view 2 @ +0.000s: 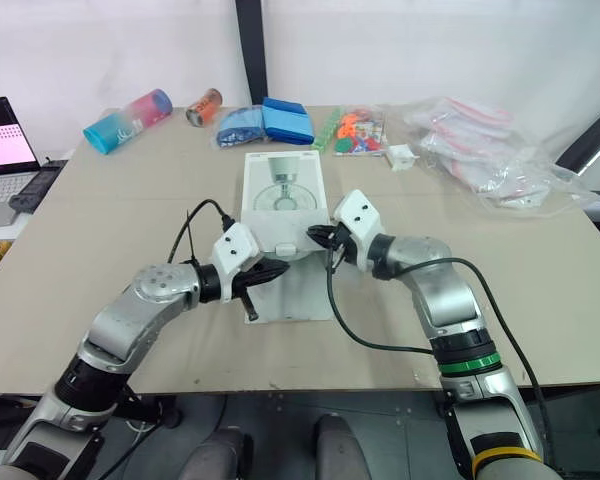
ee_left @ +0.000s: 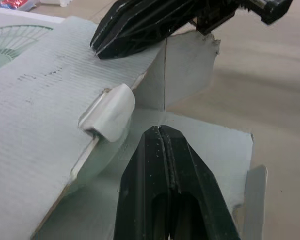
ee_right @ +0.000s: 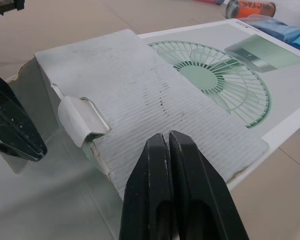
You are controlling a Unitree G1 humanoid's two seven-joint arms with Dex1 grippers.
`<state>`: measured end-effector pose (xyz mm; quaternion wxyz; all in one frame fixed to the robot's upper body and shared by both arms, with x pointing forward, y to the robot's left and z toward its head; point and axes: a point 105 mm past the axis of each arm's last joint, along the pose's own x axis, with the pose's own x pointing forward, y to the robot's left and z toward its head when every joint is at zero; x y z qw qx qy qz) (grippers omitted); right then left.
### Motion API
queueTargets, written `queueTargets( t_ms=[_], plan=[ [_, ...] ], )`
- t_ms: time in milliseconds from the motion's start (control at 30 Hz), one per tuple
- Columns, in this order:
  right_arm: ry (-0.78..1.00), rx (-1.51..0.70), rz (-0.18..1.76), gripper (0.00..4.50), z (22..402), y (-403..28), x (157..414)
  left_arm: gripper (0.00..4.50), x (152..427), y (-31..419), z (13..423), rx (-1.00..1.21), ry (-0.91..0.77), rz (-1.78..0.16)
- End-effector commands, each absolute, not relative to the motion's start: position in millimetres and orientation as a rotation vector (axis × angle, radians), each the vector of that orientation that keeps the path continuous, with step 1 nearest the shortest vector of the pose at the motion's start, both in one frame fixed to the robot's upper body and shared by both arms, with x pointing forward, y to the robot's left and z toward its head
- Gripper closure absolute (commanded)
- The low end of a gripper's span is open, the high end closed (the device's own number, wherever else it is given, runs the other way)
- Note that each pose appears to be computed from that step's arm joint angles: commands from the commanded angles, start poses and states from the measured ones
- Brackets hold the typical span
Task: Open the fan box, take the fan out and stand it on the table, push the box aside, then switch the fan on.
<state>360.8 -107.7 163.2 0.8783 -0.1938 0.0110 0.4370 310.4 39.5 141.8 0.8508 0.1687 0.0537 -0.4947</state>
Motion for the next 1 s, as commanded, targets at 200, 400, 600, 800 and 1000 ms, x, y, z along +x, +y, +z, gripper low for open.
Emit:
queueTargets(
  t_ms=[200,400,600,800,1000],
  plan=[
    [0.041,-0.41,0.905,4.38,158,-110,359,4.5,301,76,140,0.435,0.212,-0.983],
    [0.041,-0.412,0.913,4.38,157,-108,359,4.5,319,105,142,0.417,0.202,-0.829],
    [0.037,-0.417,0.908,4.38,158,-109,359,4.5,336,115,145,0.344,0.157,-0.718],
    [0.037,-0.422,0.902,4.38,158,-111,359,4.5,355,116,152,0.235,0.091,-0.604],
    [0.036,-0.423,0.894,4.38,160,-113,359,4.5,363,102,152,0.165,0.079,-0.597]
  ],
)
